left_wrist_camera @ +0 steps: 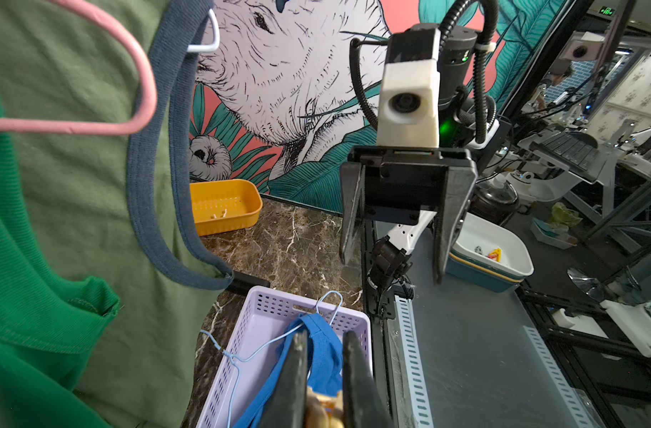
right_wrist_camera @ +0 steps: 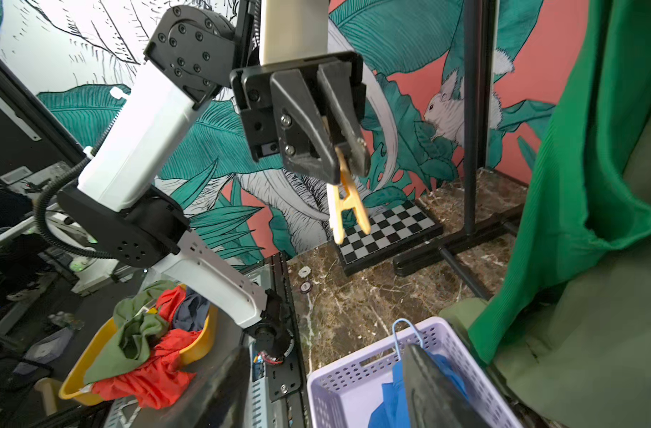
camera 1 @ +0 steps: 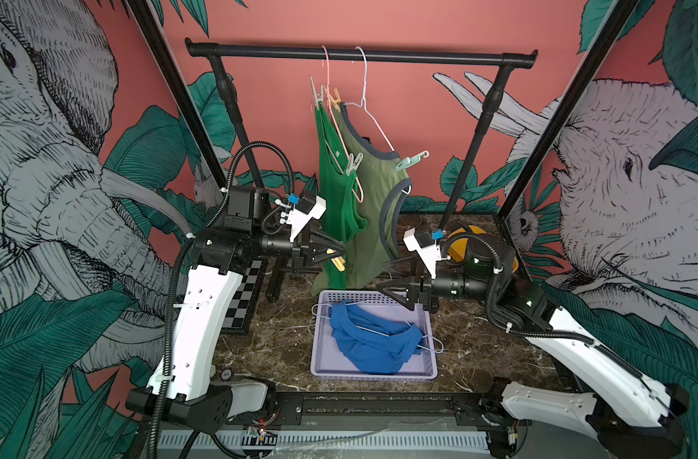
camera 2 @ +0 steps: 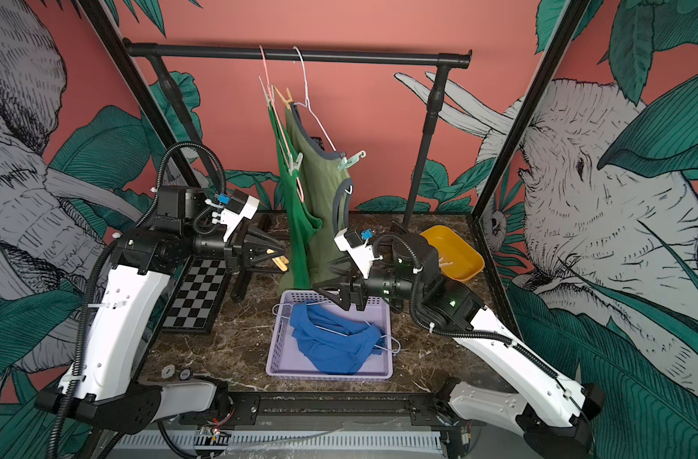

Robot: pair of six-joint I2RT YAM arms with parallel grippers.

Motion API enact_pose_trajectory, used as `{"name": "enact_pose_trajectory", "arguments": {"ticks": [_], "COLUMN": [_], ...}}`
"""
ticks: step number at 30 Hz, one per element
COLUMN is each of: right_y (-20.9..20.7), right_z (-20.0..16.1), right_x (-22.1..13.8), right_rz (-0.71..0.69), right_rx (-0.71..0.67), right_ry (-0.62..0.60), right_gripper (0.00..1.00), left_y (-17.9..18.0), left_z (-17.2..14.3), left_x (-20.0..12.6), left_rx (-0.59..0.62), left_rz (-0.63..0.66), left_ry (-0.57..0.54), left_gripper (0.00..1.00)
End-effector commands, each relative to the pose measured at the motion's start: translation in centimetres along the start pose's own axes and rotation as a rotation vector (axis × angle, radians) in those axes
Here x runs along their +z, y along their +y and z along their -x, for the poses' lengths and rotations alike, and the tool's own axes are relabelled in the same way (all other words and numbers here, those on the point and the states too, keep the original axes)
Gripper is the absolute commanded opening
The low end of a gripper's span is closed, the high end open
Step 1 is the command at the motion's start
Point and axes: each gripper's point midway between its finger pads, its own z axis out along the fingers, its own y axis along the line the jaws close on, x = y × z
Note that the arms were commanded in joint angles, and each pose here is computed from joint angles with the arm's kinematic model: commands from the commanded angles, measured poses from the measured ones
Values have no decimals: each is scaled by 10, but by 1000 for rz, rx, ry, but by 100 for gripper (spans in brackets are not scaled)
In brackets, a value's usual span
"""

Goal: Remove the clothespins securing tank tops to the hanger
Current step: Place the clothespin in the storage box.

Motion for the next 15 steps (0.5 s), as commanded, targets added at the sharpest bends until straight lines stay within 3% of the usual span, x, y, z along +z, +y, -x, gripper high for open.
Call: {"name": "enact_pose_trajectory", "arguments": {"ticks": [1,15], "right_y": [-9,3], "right_z": [23,51], "right_x": [7,55], "right_rz": [-74,29], "right_rx": [-86,-145], "right_ry": [-61,-53], "right_gripper": [65,66], "left_y": [-20,-19], "left_z": [15,12], "left_x": [-3,-1], "left_rx": [17,-9], "left_rz": [-67,-92], "left_ry": [-46,-56], "left_gripper": [0,0]}}
